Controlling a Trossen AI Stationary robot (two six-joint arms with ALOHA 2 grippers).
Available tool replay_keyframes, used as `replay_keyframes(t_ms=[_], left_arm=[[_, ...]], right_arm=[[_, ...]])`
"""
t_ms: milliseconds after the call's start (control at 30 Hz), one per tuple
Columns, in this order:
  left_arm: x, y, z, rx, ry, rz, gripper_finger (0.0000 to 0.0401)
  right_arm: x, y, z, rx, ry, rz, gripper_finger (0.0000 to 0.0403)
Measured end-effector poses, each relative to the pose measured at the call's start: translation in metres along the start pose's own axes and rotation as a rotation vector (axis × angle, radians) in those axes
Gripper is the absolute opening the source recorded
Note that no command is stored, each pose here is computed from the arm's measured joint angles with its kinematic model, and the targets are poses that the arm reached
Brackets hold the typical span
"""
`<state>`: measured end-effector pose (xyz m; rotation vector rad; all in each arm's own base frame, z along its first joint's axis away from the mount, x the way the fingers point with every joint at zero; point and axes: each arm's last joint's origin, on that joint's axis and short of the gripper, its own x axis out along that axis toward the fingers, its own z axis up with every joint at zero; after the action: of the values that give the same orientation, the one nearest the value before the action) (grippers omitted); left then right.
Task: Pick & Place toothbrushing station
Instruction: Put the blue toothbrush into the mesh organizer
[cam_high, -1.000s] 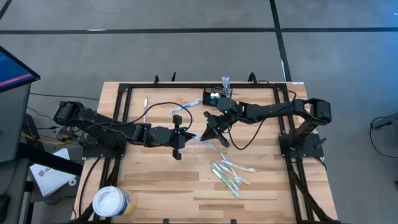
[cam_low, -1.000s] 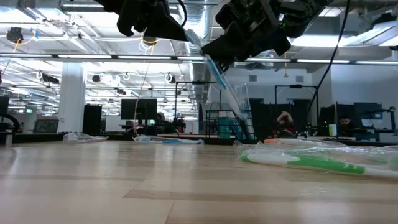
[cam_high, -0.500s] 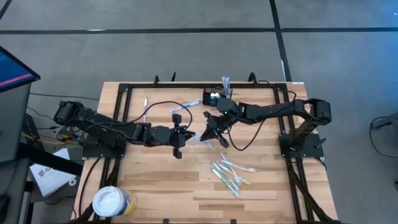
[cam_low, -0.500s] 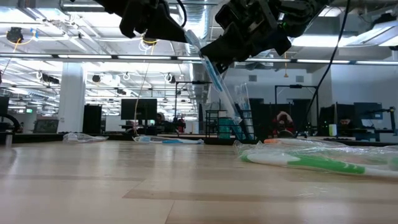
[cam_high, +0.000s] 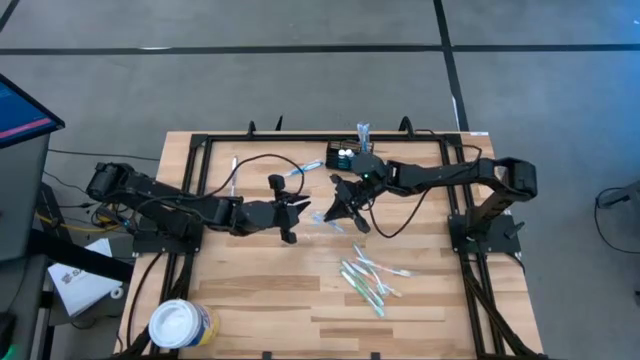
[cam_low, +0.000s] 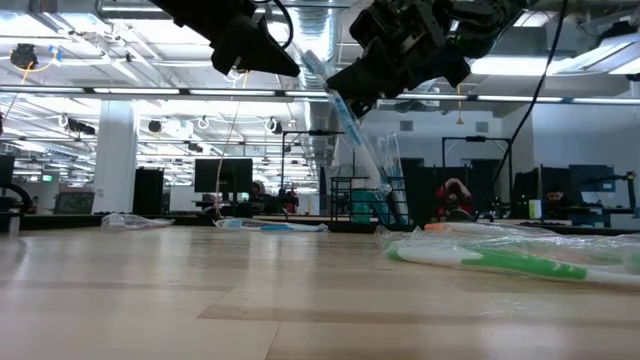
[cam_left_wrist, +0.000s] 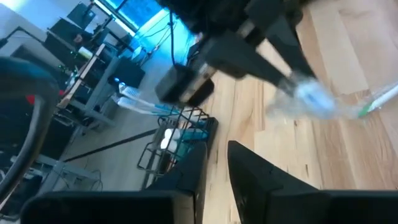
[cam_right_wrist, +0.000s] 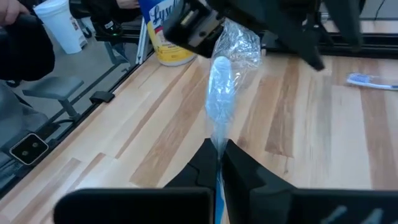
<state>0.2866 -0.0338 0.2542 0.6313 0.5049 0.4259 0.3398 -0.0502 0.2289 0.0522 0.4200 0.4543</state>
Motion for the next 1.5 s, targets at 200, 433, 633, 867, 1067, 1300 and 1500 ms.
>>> replay_keyframes(t_ms=[200,433,633,867,1067,1300,1500], left_arm=[[0.007,0.008,-0.005,-0.081,0.027,0.032,0.0062],[0.012,0.014,-0.008,-0.146,0.027,0.015,0.0062],[0.012,0.013,-0.007,-0.170,0.016,-0.010,0.0062],[0.012,0.013,-0.007,-0.187,0.015,-0.013,0.0062],[0.012,0.013,-0.007,-0.187,0.015,-0.013,0.0062],[0.012,0.012,-0.007,-0.187,0.004,-0.040,0.0062],[0.012,0.012,-0.007,-0.187,0.002,-0.047,0.0062]], right_arm=[[-0.028,0.009,0.015,-0.067,0.017,-0.108,0.0000],[-0.057,0.010,0.025,-0.077,0.023,-0.231,0.0000],[-0.084,0.001,0.029,-0.058,0.001,-0.315,0.0000],[-0.119,-0.015,0.031,-0.045,-0.038,-0.441,0.0000],[-0.138,-0.025,0.029,-0.039,-0.047,-0.514,0.0000],[-0.155,-0.037,0.027,-0.053,-0.065,-0.588,0.0000],[-0.170,-0.047,0.021,-0.022,-0.066,-0.644,0.0000]])
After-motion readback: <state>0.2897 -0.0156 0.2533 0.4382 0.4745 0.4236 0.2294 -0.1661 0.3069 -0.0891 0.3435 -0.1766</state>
